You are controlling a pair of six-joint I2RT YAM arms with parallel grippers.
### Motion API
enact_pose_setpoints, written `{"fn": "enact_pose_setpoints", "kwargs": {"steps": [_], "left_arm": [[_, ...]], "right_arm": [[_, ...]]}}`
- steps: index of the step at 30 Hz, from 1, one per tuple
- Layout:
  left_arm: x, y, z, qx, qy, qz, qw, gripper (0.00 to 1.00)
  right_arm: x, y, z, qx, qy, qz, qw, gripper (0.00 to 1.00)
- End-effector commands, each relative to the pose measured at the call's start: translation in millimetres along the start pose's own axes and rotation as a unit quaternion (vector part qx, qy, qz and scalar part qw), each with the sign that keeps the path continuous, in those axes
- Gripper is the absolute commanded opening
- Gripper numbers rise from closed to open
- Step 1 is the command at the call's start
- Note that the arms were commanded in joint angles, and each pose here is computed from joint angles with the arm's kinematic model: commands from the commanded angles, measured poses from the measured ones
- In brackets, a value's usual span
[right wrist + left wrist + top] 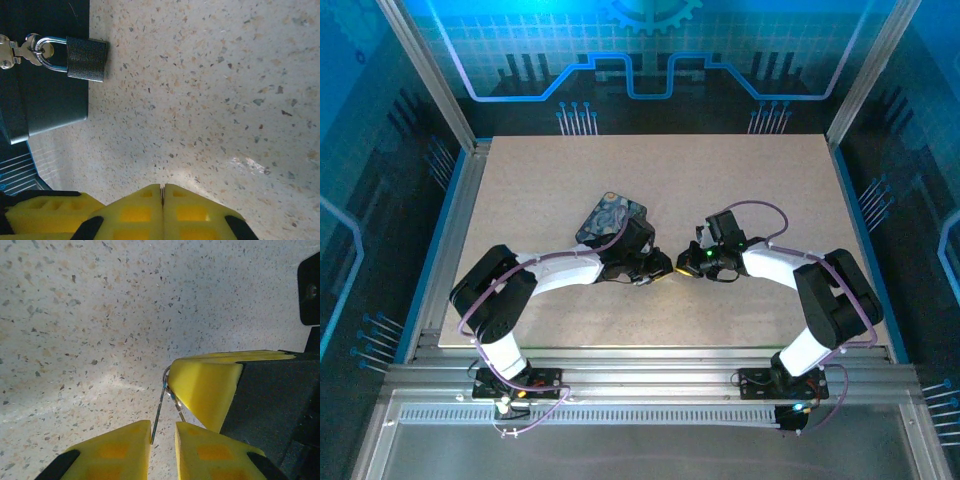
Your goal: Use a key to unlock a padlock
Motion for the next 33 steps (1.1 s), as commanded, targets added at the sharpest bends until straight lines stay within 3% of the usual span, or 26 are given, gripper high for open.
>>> {"fn": "enact_pose_setpoints", "kwargs": {"steps": [1,19,21,23,29,33], "left_arm": [[-5,0,0,-0.006,0.000,0.009,1.000,0.19],[-8,-1,6,0.000,0.004,0.007,1.000,0.08],[-6,-2,7,0.000,0.008,0.006,1.000,0.00],[-3,-4,8,-0.003,0.012,0.006,1.000,0.00],[8,-17,6,-0.027,0.058,0.020,0.998,0.00],[10,-30,1,-0.050,0.103,0.040,0.993,0.00]], "right_arm": [[1,2,10,0.018,-0.004,0.006,1.000,0.00],[0,3,10,0.029,0.008,0.009,0.999,0.00],[-1,3,9,0.028,0.007,0.011,1.000,0.00],[-2,3,9,0.028,0.005,0.012,1.000,0.00],[-4,-7,5,0.002,-0.024,0.010,1.000,0.25],[-2,-26,6,-0.029,-0.085,-0.001,0.996,0.36]]}}
Point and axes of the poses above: each hand's point on the last joint's axis, 136 mm out from that joint toward the fingers, its own y axis out along the fingers, its own z axis along the line the jaws close on, x = y × z, the point moved 7 cm from there along -y, back along the fingers
